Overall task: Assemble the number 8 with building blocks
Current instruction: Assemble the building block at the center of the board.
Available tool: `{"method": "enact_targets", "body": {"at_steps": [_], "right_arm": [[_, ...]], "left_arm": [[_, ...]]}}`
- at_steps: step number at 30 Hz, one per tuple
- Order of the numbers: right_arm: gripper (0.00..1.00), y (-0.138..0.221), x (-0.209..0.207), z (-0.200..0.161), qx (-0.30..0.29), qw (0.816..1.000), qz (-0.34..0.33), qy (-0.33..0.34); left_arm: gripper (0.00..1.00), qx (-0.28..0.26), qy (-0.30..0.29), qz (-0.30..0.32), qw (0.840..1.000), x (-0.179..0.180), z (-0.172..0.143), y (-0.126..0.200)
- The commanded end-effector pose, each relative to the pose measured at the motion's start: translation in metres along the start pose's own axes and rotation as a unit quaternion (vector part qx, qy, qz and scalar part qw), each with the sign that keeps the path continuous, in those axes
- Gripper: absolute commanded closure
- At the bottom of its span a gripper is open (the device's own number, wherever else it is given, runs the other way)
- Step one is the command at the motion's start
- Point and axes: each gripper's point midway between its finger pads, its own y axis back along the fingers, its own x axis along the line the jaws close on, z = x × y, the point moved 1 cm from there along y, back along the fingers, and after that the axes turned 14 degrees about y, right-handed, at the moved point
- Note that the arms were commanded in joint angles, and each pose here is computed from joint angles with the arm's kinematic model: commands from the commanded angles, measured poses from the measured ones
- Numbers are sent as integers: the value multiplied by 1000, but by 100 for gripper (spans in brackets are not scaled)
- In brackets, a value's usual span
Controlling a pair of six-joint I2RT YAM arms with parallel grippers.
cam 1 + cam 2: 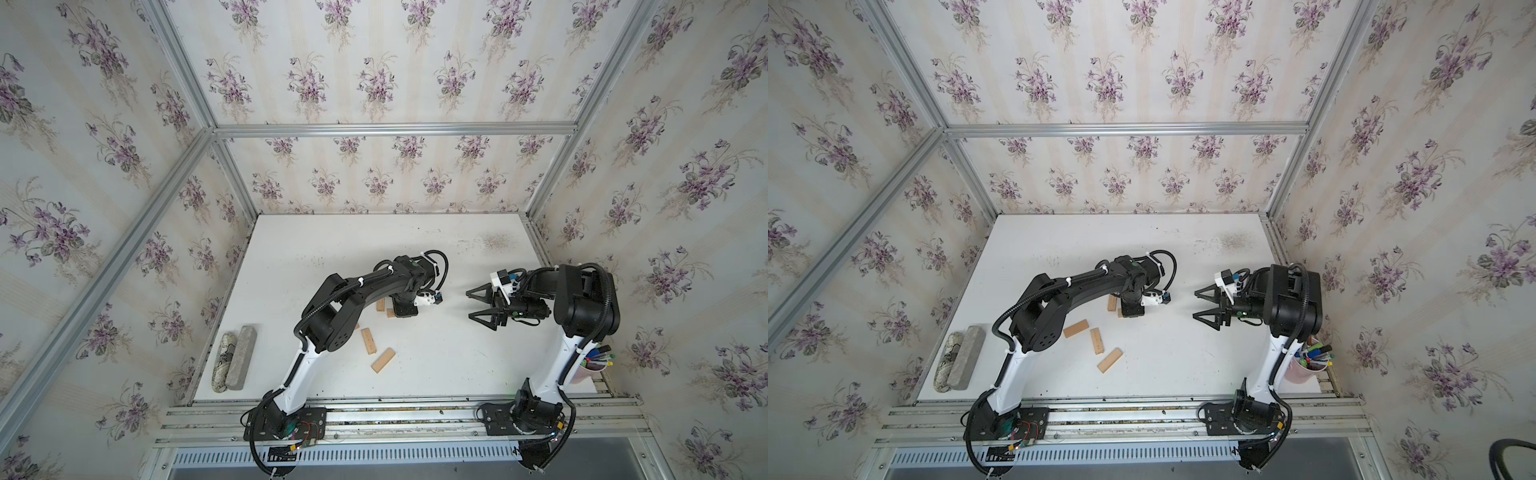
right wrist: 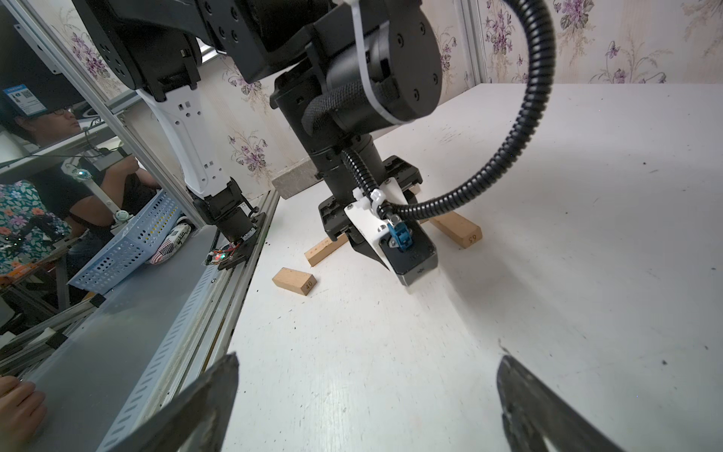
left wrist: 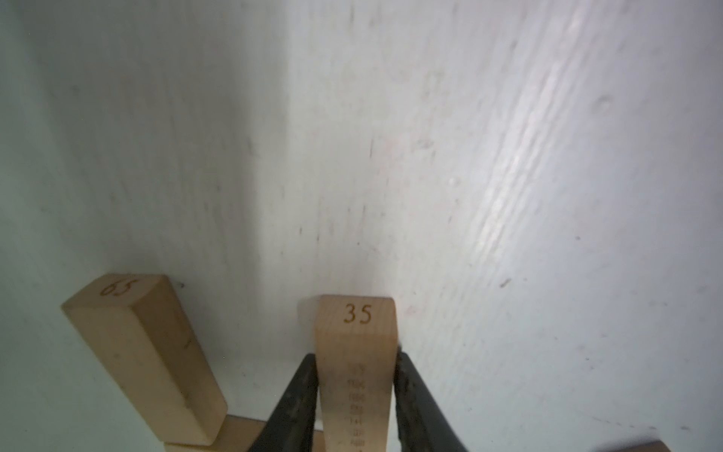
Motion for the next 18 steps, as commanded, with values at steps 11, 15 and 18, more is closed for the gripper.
{"method": "enact_targets", "body": {"at_steps": [11, 15, 18], "right_arm": [[0, 0, -2, 7, -11, 982, -11, 190], [0, 0, -2, 7, -11, 982, -12, 190], [0, 0, -2, 6, -11, 982, -12, 190]], "left_arm": [[57, 23, -1, 24, 999, 6, -13, 3], [53, 38, -2, 30, 999, 7, -21, 3], [52, 39, 0, 25, 999, 4, -22, 3]]}}
